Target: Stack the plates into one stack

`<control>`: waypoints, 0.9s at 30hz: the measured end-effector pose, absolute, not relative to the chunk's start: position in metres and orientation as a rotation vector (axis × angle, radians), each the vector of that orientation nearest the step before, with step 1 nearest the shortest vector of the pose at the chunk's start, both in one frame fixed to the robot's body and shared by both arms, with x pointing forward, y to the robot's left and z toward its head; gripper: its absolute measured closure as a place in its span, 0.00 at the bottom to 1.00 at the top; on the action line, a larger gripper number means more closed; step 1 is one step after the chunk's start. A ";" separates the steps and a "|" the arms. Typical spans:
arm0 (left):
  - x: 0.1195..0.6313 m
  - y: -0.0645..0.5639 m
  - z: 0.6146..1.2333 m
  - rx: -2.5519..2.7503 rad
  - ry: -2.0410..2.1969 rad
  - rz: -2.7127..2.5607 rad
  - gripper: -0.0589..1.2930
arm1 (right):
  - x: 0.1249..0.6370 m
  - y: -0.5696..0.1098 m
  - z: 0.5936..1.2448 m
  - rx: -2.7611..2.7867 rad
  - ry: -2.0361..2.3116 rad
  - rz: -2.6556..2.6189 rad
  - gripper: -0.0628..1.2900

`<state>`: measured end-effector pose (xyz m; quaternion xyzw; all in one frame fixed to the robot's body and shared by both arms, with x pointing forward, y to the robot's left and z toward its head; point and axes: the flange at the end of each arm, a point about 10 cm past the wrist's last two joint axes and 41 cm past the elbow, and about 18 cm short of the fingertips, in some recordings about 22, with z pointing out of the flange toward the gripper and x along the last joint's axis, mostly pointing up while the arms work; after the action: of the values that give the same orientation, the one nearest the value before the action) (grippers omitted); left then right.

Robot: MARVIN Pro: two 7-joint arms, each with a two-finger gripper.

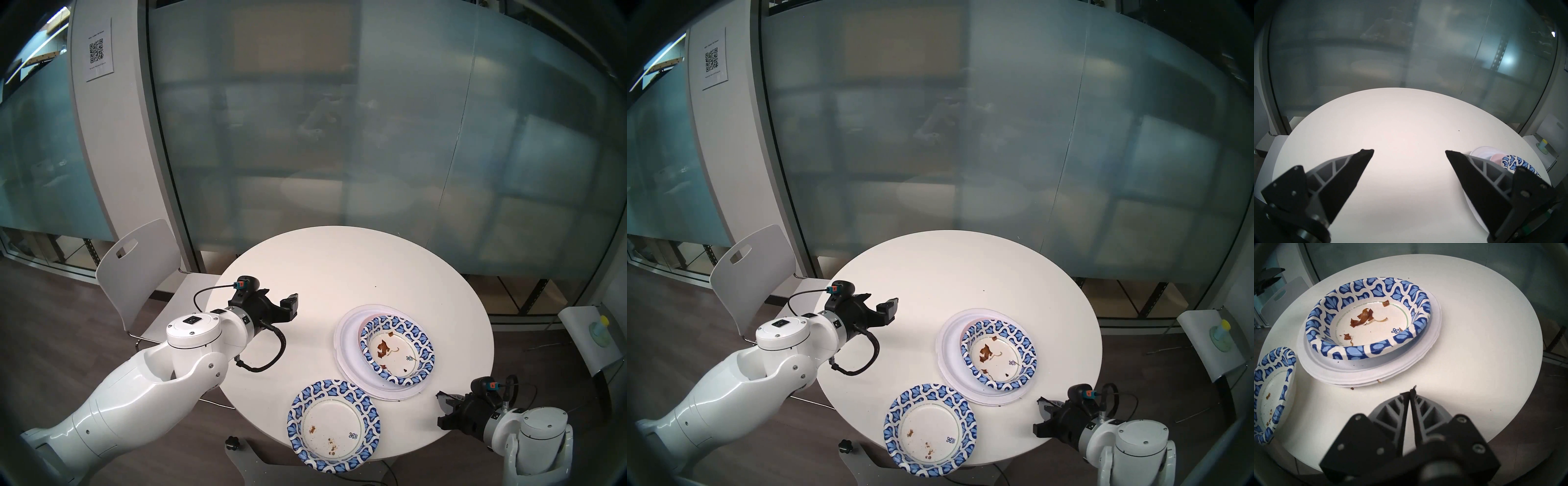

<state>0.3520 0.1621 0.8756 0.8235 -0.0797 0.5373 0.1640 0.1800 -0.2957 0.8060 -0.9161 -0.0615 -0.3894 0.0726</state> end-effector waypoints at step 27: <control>0.354 0.197 0.880 2.376 -0.129 1.548 0.06 | 0.235 -0.282 0.791 -2.691 -0.252 -1.195 0.83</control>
<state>0.3537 0.1973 0.8804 0.8273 -0.0449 0.5392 0.1509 0.2350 -0.2825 0.7912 -0.9066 -0.0848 -0.4027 0.0929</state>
